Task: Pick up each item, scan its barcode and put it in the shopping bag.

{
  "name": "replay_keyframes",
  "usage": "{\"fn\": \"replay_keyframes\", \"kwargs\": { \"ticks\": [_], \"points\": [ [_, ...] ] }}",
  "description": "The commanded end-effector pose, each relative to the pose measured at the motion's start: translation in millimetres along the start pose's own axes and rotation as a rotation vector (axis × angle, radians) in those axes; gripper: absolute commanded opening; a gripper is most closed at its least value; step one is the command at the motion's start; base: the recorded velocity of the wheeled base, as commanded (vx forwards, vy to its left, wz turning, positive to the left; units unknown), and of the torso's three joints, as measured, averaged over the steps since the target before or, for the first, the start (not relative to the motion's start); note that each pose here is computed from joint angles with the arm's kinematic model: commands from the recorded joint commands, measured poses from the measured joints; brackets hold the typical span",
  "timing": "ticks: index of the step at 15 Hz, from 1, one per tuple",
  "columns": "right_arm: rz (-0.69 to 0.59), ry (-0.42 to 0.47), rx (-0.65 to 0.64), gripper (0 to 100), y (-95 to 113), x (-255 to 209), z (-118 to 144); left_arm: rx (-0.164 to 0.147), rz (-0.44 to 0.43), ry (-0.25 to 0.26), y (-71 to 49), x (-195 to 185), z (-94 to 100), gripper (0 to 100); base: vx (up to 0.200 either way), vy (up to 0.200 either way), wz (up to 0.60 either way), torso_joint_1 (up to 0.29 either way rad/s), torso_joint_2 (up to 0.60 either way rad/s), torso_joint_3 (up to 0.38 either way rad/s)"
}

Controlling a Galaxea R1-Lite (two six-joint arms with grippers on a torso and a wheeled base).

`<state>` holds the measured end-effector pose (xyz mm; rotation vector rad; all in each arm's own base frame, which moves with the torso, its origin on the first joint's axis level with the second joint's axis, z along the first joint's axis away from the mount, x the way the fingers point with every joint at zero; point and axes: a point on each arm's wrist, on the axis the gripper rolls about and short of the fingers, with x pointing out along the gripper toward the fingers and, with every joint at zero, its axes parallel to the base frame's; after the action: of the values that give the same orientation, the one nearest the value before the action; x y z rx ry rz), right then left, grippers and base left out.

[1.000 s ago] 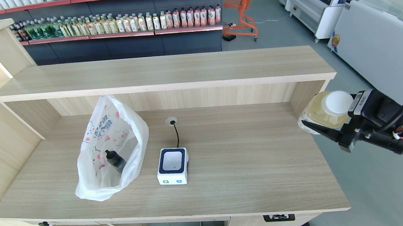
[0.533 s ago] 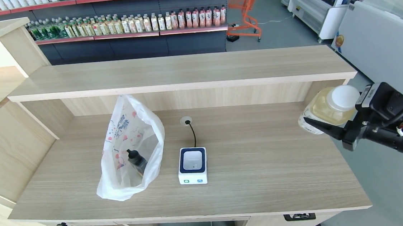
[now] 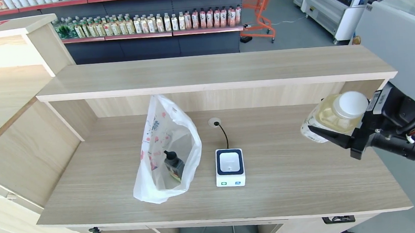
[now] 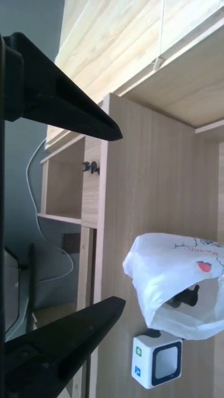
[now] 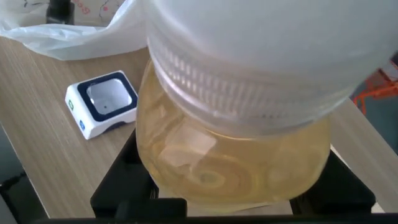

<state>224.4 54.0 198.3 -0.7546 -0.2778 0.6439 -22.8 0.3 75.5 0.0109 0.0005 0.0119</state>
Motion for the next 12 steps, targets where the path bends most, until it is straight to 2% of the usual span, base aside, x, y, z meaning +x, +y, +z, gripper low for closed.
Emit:
{"fn": "replay_keyframes", "kwargs": {
  "ticks": [1,4,7,9,12],
  "points": [
    [0.024,0.011,0.013,0,4,2,-6,0.001,0.0,0.0,0.0,0,0.0,100,0.0,0.2,0.0,-0.002,0.0,0.002],
    [0.058,0.029,0.032,0,8,9,-16,0.0,0.0,0.0,0.0,0,0.0,100,0.0,0.2,0.0,0.001,0.0,0.001],
    [0.094,0.056,0.054,0,14,20,-31,-0.006,0.002,0.0,0.0,0,0.0,100,0.0,0.0,0.0,0.0,0.0,0.0],
    [0.126,0.032,0.06,0,17,27,-38,-0.006,0.0,0.0,0.1,0,0.0,100,0.0,0.0,0.0,0.0,0.0,0.0],
    [0.201,-0.066,0.042,0,27,44,-58,-0.006,0.0,0.0,0.1,0,0.0,100,0.0,0.0,0.0,0.0,0.0,0.0]
  ]
}}
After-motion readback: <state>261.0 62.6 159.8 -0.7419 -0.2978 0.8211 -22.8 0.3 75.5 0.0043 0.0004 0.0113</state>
